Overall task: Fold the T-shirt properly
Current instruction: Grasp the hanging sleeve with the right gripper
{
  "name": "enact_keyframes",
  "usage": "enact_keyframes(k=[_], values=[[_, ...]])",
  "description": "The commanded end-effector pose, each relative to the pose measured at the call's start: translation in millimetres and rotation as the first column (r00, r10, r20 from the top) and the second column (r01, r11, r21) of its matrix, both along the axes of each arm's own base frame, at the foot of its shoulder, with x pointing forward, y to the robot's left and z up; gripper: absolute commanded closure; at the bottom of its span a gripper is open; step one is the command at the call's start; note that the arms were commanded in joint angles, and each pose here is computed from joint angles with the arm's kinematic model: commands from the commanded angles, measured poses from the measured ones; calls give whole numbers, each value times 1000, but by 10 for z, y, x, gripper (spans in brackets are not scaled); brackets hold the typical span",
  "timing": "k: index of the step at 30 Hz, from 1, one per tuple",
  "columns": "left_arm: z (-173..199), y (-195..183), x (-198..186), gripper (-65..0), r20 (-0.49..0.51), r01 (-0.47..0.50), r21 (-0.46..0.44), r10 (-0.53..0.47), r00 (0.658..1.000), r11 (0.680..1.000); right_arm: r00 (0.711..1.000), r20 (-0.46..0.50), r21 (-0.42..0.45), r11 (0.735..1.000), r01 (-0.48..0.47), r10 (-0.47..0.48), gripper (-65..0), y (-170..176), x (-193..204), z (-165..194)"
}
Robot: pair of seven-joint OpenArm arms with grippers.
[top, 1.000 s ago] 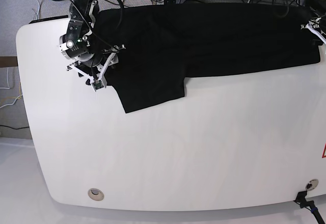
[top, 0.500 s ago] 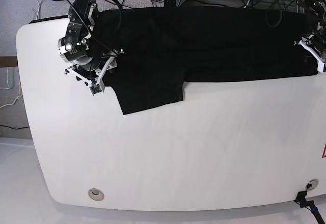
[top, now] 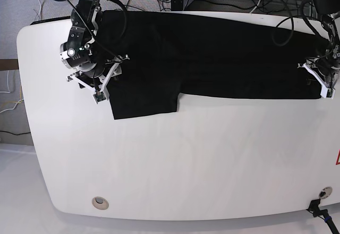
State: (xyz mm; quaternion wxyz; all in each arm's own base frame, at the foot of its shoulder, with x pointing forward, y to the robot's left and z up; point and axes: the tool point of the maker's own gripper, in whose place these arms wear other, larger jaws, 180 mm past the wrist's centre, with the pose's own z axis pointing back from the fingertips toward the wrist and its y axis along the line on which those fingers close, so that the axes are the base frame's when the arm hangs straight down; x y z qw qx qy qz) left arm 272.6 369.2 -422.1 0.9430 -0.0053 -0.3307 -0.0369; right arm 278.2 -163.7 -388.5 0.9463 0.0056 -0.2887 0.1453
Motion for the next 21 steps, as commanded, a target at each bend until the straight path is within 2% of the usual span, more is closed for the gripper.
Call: enact_keyframes(k=[1,6,8,11,15,17,21], values=[[-82,63,-144,-189,-88,19,36,-16,996,999,998,67,-2,1000,1,-1,-352,-11,158,169],[-18,154,-135,-189,-86,21,58,-16,996,998,978,208,-17,1000,6,-2,-355,-31,584,630],[-19,149,-135,-189,-86,24,57,-19,996,998,975,220,-2,1000,7,-6,-355,-25,764,679],[-17,146,-133,-189,-85,23,55,-19,996,998,982,185,54,998,38,-48,-355,-95,992,572],[12,179,-127,-189,-75,12,55,-8,997,998,979,185,147,987,61,-88,-355,-98,1196,371],[148,267,-68,-189,-28,-15,63,17,999,998,981,145,191,976,100,-129,-355,-169,1203,214],[504,321,104,-197,95,-44,57,38,995,997,979,125,246,961,127,-161,-355,-171,1203,15]])
